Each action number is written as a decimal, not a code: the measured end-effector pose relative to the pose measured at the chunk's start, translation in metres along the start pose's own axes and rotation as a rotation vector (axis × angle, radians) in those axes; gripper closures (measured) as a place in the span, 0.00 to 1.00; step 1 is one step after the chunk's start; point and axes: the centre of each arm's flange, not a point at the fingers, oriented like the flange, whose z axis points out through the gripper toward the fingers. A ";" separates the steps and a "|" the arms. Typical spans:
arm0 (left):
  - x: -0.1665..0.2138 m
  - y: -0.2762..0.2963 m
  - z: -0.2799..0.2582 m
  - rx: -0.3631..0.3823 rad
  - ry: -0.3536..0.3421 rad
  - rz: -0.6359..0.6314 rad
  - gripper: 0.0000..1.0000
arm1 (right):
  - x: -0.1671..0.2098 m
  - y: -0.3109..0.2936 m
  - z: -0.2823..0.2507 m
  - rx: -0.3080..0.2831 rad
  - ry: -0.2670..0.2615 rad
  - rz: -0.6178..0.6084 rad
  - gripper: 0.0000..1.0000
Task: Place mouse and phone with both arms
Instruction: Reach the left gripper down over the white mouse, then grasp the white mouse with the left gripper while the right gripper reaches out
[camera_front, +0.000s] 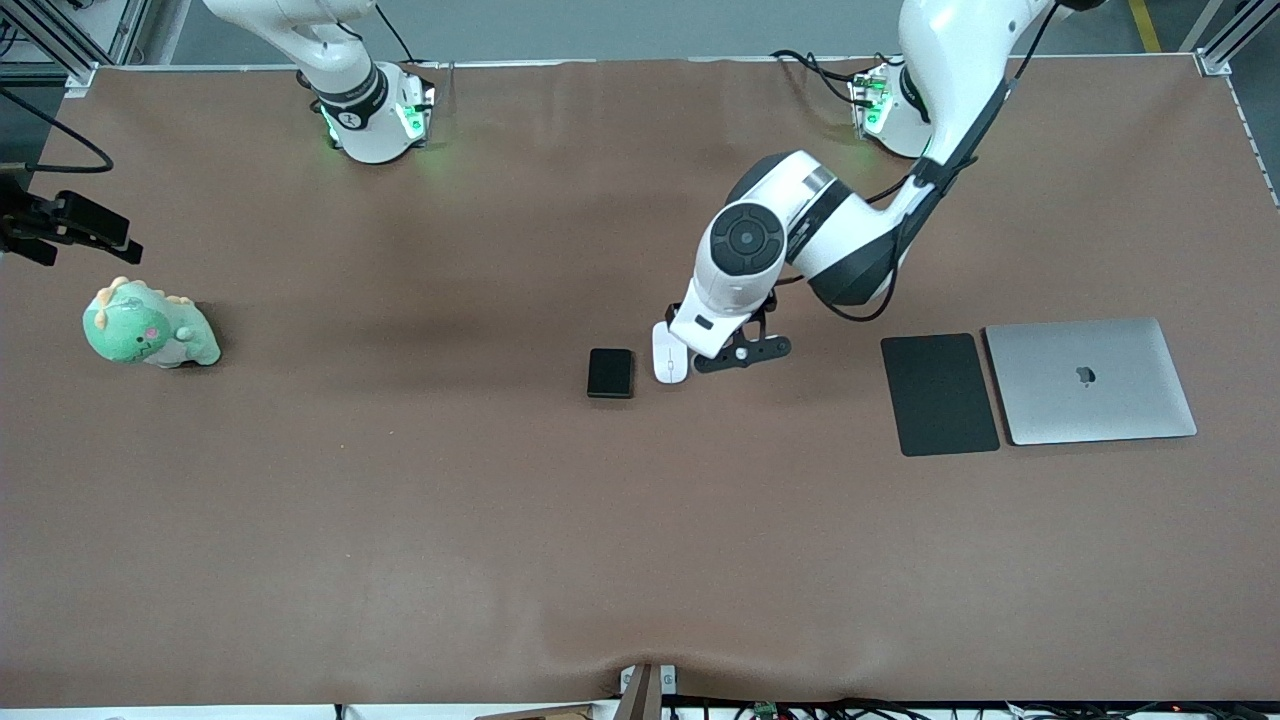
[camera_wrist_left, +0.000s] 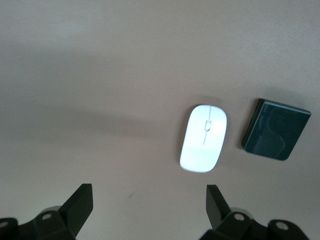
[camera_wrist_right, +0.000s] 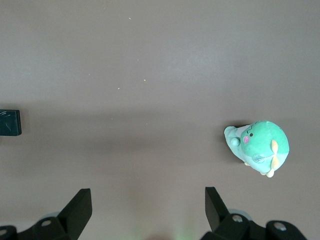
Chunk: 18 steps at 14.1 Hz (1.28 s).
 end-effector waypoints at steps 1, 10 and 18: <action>-0.001 0.007 0.013 -0.007 0.001 0.012 0.00 | 0.000 0.000 0.000 0.000 -0.001 0.000 0.00; -0.005 0.039 0.100 -0.012 0.077 0.132 0.02 | 0.001 0.002 0.001 0.000 -0.002 0.004 0.00; -0.007 0.046 0.124 -0.030 0.087 0.158 0.14 | 0.023 -0.022 0.033 -0.005 -0.050 -0.038 0.00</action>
